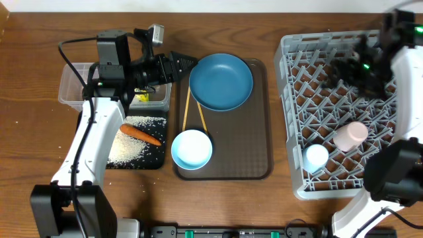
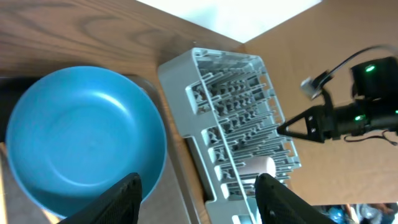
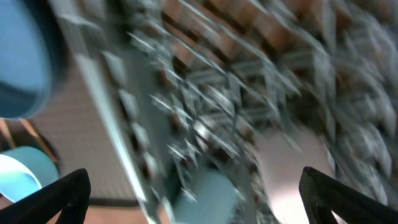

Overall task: Sort waste into correct bins and load items into the dishwasher rack
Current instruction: 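Move both grippers to opposite edges of the blue plate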

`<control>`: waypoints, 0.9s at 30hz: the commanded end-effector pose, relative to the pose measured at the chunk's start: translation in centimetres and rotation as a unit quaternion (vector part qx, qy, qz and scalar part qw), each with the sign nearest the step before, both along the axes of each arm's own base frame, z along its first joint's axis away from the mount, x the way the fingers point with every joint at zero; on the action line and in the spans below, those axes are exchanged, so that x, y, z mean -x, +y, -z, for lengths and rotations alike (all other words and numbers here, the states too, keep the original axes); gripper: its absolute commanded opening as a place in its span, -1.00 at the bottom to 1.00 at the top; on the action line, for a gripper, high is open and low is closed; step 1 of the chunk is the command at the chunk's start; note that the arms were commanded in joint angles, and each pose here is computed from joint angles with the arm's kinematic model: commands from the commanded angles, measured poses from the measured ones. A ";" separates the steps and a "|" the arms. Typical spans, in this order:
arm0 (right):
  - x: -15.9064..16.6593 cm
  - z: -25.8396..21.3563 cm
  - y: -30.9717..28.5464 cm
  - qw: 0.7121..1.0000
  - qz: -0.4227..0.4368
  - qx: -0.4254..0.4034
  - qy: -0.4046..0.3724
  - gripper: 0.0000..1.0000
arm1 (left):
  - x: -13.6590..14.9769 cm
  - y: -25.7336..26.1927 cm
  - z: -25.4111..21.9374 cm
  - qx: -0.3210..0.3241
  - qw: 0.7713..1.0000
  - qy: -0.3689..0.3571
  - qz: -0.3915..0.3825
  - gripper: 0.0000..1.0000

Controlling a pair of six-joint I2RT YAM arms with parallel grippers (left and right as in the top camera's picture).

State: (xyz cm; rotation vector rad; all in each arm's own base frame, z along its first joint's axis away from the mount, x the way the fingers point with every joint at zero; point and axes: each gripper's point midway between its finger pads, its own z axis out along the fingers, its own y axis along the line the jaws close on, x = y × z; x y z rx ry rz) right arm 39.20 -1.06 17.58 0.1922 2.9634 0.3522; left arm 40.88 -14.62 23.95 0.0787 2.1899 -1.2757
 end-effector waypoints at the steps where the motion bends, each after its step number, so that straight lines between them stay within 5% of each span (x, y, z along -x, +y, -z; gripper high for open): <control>1: -2.0 -1.0 5.7 0.995 -0.075 -0.033 -0.054 0.99 | -0.2 0.5 0.8 -0.023 1.000 -0.007 -0.008 0.19; 12: -5.2 -3.2 18.8 0.956 -0.216 -0.050 -0.191 0.99 | -1.6 4.5 6.2 -0.183 0.970 0.054 -0.152 0.20; 22: -7.6 -1.6 21.5 0.943 -0.209 0.024 -0.258 0.98 | -2.0 4.7 8.2 -0.314 0.923 0.036 -0.219 0.22; 27: -8.4 0.6 21.5 0.939 -0.203 0.036 -0.276 0.97 | -2.4 3.9 9.7 -0.326 0.920 0.043 -0.212 0.29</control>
